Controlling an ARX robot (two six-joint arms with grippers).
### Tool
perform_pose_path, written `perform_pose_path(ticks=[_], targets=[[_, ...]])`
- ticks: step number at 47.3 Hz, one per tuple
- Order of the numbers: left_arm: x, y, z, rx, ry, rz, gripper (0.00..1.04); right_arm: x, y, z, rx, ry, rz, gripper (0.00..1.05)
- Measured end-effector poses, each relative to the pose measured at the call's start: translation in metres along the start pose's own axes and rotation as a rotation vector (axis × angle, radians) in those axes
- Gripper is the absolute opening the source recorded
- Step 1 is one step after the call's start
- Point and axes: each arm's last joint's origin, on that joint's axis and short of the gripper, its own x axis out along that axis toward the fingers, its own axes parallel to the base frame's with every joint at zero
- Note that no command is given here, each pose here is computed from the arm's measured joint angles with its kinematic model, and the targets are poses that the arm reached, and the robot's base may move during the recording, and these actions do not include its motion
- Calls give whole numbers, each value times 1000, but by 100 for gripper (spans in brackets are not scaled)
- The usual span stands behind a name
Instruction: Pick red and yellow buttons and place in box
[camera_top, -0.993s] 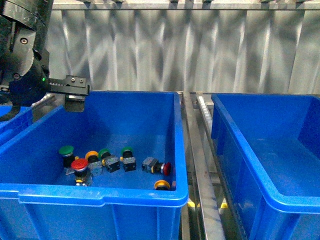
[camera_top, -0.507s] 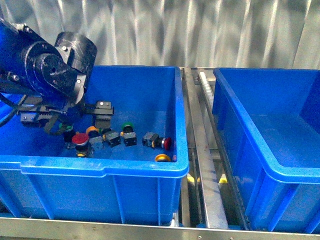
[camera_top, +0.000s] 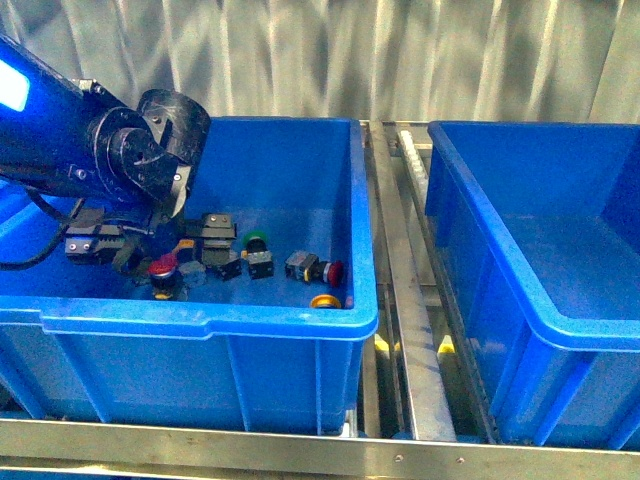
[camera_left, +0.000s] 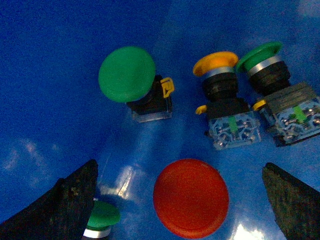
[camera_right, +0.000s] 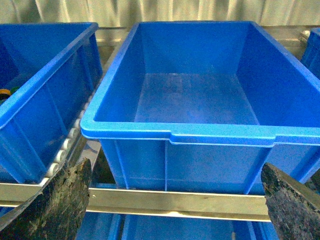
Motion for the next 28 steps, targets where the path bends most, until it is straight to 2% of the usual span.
perform_pose_path(ticks=[12,15,22,28], targets=[[8,-3,-2,1,46,24,97,0,0,0,0,0,0,98],[9,-3,0,1,53,32,88,0,0,0,0,0,0,98],[12,-4,1,-2,72,52,59,0,0,0,0,0,0,98],[15,-4,0,-5,82,60,41,0,0,0,0,0,0,98]])
